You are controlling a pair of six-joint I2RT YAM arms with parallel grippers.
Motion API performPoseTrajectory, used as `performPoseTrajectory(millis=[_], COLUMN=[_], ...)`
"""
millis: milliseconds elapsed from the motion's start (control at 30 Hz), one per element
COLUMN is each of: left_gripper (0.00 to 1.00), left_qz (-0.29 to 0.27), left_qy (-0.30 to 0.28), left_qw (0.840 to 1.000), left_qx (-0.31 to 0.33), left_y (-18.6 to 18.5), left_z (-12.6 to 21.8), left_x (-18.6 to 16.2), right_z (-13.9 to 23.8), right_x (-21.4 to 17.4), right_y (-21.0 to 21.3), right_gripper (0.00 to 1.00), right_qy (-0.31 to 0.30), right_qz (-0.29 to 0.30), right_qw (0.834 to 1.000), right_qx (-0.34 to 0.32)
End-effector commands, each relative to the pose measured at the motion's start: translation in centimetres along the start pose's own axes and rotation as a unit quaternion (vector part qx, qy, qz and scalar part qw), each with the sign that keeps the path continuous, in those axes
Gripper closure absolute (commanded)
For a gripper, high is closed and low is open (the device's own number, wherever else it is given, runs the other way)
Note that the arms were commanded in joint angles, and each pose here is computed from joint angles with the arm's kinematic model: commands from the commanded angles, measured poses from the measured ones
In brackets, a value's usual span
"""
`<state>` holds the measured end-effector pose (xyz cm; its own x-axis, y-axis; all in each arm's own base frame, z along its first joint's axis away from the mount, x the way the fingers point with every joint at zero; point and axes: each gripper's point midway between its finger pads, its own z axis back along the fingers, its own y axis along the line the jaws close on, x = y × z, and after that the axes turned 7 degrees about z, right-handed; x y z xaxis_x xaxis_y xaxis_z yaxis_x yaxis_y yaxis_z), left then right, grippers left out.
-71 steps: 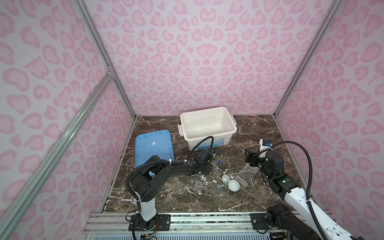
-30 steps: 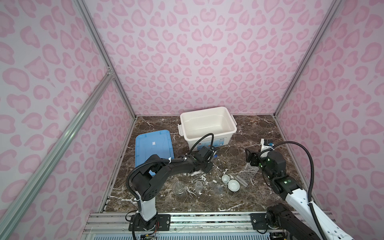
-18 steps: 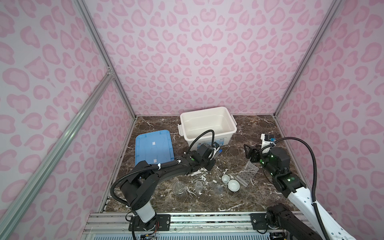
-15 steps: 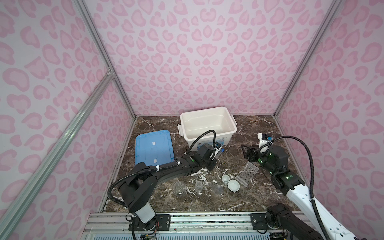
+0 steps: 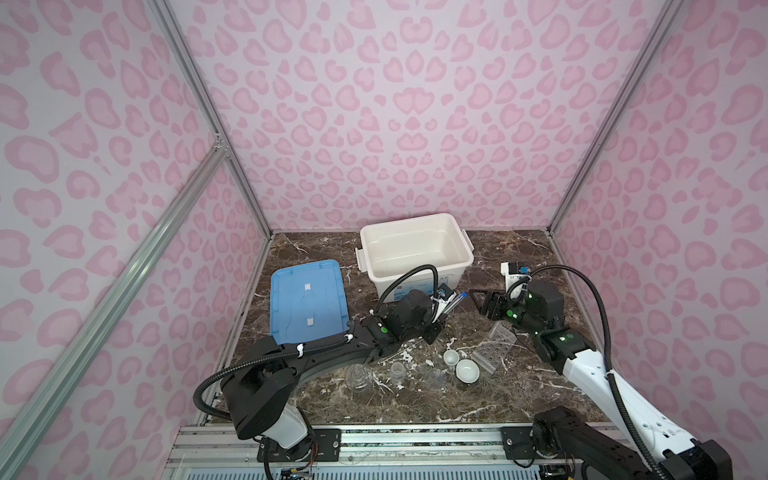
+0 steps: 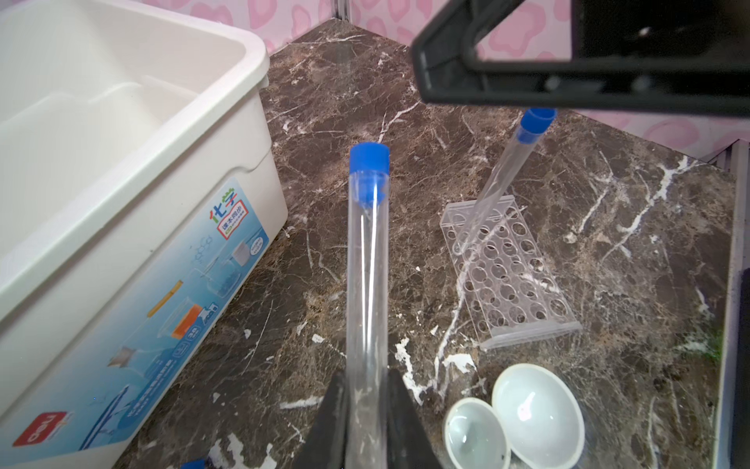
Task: Organize the chemistry lab equipment
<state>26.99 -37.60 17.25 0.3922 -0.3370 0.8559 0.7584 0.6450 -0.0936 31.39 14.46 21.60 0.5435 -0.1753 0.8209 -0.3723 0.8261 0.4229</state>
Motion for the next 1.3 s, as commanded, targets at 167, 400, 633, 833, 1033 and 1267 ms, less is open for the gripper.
performPoseTrajectory(millis=[167,400,633,833,1033,1267], left_gripper=[0.88,0.88,0.88,0.88,0.88,0.88], left_qz=[-0.012,-0.016,-0.017,-0.016,-0.016,-0.015], left_qy=[-0.061,-0.069,-0.073,-0.072,-0.072,-0.071], left_qw=[0.998,0.997,0.997,0.997,0.997,0.997], left_qx=[-0.011,-0.011,-0.019,-0.018,-0.017,-0.011], left_y=[-0.6,-0.7,-1.1,-1.1,-1.1,-0.9], left_z=[0.9,1.1,1.1,1.0,0.8,0.5], left_x=[2.8,3.1,3.2,3.1,3.1,3.1], right_z=[-0.5,-0.9,-1.3,-1.5,-1.5,-1.4], right_x=[0.8,0.8,1.2,1.1,0.9,0.9], right_y=[1.7,2.4,3.0,3.4,3.5,3.9], right_gripper=[0.36,0.41,0.45,0.54,0.61,0.69], right_qy=[-0.009,0.001,-0.005,0.004,0.008,0.012], right_qz=[-0.045,-0.066,-0.089,-0.099,-0.102,-0.104], right_qw=[0.997,0.993,0.989,0.986,0.985,0.984], right_qx=[0.069,0.095,0.12,0.132,0.137,0.145])
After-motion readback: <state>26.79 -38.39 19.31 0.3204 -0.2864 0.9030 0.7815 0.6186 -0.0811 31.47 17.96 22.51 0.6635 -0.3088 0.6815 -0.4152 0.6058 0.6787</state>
